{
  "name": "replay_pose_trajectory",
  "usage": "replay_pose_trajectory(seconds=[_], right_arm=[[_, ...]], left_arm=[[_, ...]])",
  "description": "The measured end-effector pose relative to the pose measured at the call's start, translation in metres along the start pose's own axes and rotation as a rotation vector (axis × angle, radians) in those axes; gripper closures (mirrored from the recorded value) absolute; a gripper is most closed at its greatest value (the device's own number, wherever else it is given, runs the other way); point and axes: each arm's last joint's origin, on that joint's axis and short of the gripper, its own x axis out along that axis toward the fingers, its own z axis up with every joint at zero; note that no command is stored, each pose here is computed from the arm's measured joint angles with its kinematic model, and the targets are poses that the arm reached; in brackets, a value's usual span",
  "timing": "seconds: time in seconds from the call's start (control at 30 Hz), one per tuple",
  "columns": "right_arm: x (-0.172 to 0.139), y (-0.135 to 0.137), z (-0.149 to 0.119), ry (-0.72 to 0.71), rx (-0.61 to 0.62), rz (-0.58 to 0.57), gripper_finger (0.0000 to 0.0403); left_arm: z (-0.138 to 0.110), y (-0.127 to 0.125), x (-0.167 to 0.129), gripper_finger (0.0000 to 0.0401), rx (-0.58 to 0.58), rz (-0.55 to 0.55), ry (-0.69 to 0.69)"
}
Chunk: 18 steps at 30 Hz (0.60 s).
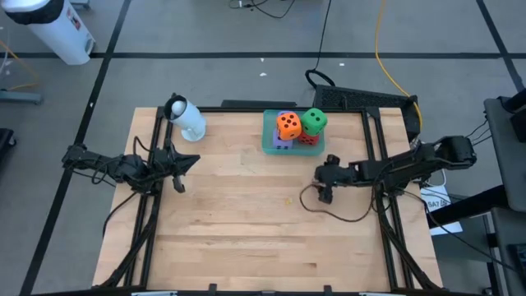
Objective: Pick & Place Dice
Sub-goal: Put the small red die into the bin
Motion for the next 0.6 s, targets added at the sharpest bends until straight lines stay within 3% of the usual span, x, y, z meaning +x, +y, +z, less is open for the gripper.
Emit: replay_pose_trajectory(seconds=[0.17, 0.6], right_arm=[[0.002, 0.002, -0.006, -0.024, -0.121, 0.037, 0.0148], [0.005, -0.001, -0.021, -0.119, -0.201, 0.086, 0.0198]], left_arm=[[0.0, 0.0, 0.0, 0.0382, 0.012, 0.0, 0.003], [0.0, 0.0, 0.0, 0.0382, -0.003, 0.0, 0.003]])
